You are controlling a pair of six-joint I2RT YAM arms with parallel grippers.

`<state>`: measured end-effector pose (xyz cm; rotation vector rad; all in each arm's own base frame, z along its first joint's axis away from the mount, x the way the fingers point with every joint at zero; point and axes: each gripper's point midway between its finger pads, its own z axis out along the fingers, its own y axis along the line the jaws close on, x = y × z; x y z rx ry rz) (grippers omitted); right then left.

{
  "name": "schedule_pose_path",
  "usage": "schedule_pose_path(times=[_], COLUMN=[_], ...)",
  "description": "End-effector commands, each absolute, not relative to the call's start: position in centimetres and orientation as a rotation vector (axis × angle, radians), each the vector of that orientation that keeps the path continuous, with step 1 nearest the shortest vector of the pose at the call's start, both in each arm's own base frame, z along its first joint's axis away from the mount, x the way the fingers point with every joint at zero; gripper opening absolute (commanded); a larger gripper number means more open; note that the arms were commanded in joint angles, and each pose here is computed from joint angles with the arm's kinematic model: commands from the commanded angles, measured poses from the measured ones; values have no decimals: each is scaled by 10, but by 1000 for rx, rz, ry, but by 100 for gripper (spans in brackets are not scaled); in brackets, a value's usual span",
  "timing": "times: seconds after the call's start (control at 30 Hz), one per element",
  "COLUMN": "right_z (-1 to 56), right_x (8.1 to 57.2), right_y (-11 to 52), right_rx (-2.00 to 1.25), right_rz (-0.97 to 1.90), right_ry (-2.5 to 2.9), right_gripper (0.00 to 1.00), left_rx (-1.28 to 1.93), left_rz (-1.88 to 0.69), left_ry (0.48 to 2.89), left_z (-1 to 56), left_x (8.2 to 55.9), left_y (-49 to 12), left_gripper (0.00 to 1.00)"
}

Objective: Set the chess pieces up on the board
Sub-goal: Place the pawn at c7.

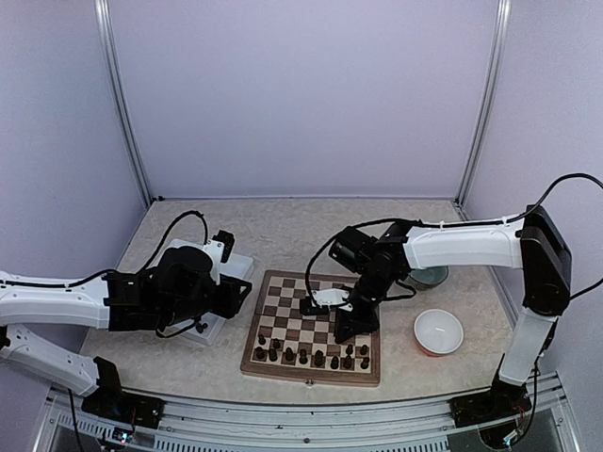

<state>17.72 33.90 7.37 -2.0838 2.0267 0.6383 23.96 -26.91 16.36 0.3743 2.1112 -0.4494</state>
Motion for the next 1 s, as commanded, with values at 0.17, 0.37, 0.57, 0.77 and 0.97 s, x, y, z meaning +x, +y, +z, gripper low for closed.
schedule_pose_path(times=[0.17,0.37,0.57,0.77,0.97], right_z=[61,58,55,53,51], right_x=[157,158,158,156,156], right_y=[348,353,355,358,358], right_rx=[-2182,-2189,-2195,-2207,-2211], right_rz=[686,669,668,666,653], right_ry=[2014,2016,2020,2016,2017], right_gripper=[8,8,9,10,16], left_rx=[328,329,328,329,327], left_rz=[-444,-439,-447,-442,-441], left_ry=[2085,2089,2090,2093,2097], left_z=[176,173,170,168,166], left_x=[242,242,241,240,240], left_y=[-260,-259,-259,-258,-257], left_gripper=[42,42,42,42,42])
